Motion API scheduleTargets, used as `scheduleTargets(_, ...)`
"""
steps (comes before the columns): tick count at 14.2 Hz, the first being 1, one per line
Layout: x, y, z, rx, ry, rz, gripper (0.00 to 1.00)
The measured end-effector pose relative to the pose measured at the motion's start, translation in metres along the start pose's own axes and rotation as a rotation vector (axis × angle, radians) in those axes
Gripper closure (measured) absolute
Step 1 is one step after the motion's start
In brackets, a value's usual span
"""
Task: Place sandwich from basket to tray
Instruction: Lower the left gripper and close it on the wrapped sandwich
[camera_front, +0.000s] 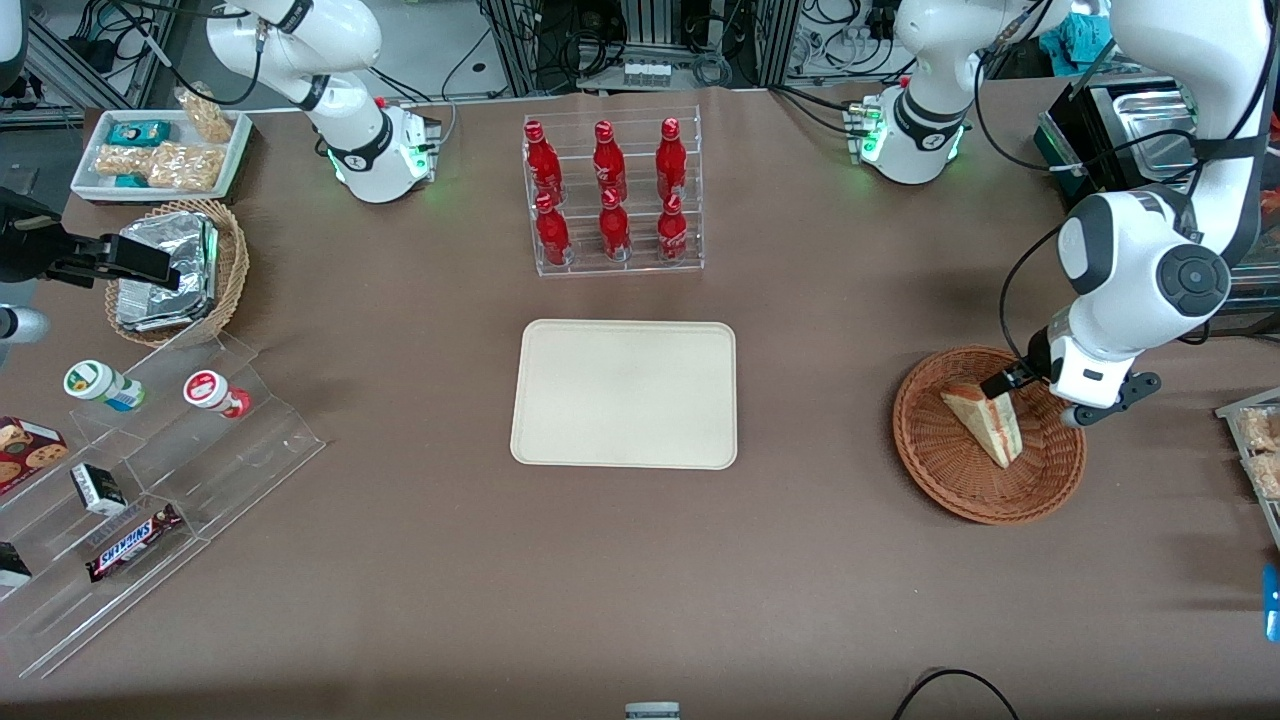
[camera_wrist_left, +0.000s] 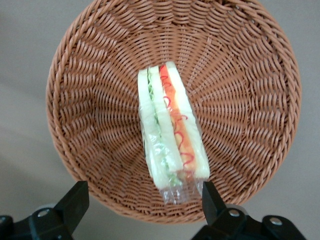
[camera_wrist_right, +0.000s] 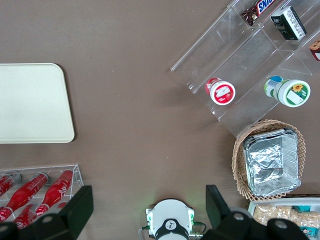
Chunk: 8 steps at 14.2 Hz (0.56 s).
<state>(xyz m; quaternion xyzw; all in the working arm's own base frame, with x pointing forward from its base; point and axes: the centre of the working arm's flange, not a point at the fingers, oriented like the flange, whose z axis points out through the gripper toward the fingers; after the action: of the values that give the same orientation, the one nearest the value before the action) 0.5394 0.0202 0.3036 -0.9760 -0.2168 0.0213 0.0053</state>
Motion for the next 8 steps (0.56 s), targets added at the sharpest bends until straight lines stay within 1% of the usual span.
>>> scheduleTargets(5,0.004,0.005,0.015,-0.014,0.015,-0.008,0.00)
scheduleTargets(7,0.005,0.009,0.023,-0.024,0.027,-0.015,0.00)
scheduleTargets(8,0.006,0.010,0.027,-0.025,0.026,-0.015,0.00)
